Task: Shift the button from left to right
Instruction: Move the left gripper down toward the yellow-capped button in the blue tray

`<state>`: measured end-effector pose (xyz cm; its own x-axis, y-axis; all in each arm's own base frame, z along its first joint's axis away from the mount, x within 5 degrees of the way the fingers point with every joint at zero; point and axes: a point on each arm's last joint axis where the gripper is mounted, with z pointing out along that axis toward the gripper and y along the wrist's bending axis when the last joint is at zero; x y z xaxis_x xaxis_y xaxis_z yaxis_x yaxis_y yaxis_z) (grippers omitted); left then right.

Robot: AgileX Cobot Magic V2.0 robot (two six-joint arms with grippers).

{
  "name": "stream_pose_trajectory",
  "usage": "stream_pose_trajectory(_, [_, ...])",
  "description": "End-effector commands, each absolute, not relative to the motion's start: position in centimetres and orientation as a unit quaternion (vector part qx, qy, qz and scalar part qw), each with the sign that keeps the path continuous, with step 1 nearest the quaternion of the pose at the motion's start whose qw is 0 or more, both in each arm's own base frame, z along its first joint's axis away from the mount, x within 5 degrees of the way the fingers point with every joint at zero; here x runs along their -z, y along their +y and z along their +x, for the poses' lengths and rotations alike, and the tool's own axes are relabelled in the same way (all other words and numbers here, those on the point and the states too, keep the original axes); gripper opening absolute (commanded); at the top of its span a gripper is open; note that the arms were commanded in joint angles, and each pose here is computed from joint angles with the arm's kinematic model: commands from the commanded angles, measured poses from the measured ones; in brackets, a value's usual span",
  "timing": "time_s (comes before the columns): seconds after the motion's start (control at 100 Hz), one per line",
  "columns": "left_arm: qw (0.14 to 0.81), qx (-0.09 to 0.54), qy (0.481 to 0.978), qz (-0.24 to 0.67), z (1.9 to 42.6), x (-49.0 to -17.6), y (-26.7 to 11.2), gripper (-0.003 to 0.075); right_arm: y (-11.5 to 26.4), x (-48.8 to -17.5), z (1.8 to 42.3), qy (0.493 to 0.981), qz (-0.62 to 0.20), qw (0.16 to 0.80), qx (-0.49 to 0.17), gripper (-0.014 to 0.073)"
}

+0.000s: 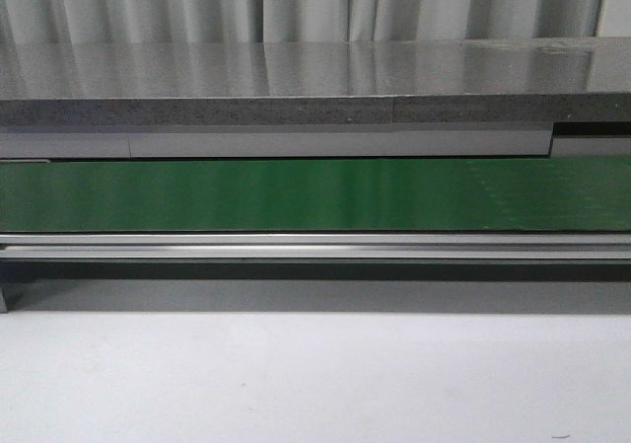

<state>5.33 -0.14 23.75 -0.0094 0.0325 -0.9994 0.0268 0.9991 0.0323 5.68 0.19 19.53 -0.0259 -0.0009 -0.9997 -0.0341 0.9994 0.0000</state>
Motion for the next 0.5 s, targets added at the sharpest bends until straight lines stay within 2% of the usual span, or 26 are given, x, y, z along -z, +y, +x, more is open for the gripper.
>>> stream_pose_trajectory(0.0, [0.710,0.009,0.704,0.017,5.6,-27.0,-0.2,0.0005,0.2,-20.3,5.6,0.681,-0.014,0.732,-0.011,-0.0067])
stream_pose_trajectory(0.29, [0.569,0.007,0.822,0.023,9.1,-31.8,-0.4,0.0005,0.2,-20.3,5.6,0.681,-0.014,0.732,-0.011,-0.0067])
stream_pose_trajectory(0.49, [0.504,0.014,0.863,0.020,12.6,-31.7,-0.6,0.0005,0.2,-20.3,5.6,0.681,-0.014,0.732,-0.011,-0.0067])
